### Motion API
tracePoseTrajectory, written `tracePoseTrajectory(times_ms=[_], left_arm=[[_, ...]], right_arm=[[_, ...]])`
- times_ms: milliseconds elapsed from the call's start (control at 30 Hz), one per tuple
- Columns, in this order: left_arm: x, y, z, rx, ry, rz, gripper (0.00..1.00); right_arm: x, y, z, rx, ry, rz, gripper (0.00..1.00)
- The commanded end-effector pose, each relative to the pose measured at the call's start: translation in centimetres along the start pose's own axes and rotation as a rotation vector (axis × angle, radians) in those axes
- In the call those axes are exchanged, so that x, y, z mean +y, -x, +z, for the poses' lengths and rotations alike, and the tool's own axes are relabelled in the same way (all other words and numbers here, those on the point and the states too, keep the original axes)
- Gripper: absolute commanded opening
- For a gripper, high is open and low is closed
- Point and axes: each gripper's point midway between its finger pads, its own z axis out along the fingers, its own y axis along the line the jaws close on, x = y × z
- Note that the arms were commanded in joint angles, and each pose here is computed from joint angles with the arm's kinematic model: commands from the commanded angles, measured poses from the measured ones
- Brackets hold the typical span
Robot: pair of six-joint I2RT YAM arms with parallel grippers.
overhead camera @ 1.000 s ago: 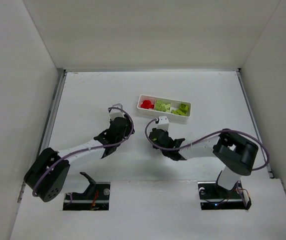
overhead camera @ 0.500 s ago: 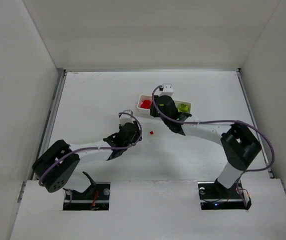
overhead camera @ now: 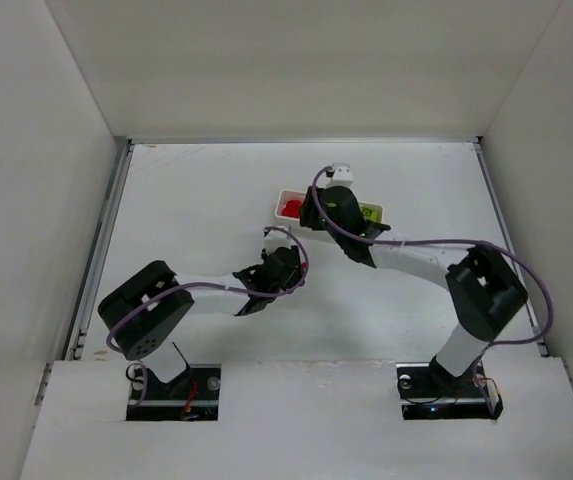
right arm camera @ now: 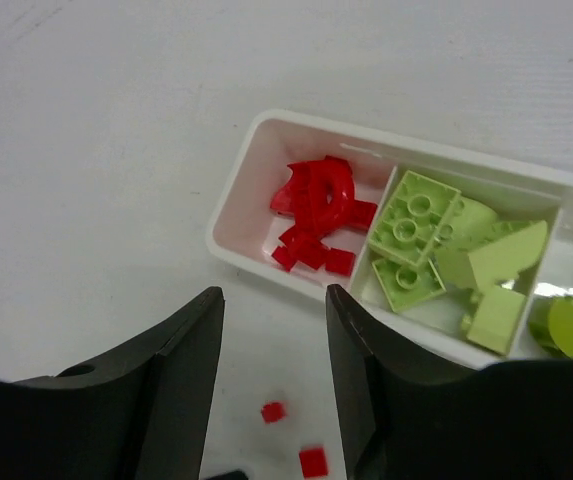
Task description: Sort the legos into containers by color
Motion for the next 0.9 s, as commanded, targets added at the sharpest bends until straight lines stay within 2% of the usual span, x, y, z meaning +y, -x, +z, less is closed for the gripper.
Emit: tracePoseTrajectory(times_ms=[0, 233, 433, 567, 867], left_arm=[[-2.8, 1.7, 0.6, -0.051, -0.039, -0.003, 0.37], [-2.5, 1.3, 2.1, -0.062, 0.048, 0.057, 0.37], [-2.5, 0.5, 2.4, -0.043, 0.068, 0.084, 0.37], [-2.2, 0.5, 3.1, -0.044, 0.101, 0.103, 0.37], [-1.6, -0.1, 3.9, -0.024, 0.146, 0.155, 0.28]], right_arm=[[0.0, 2.3, -3.3, -0.092, 0.045, 0.053, 0.51], [-4.4, -1.6, -7.2, -0.077, 0.001, 0.103, 0.51], [-6.6, -4.3, -8.8, -0.048, -0.026, 0.115, 0.51], [-7.2, -5.0, -9.4, -0.047, -0.027, 0.128, 0.51], [-8.0, -5.4, -10.1, -0.052, -0.031, 0.148, 0.51]])
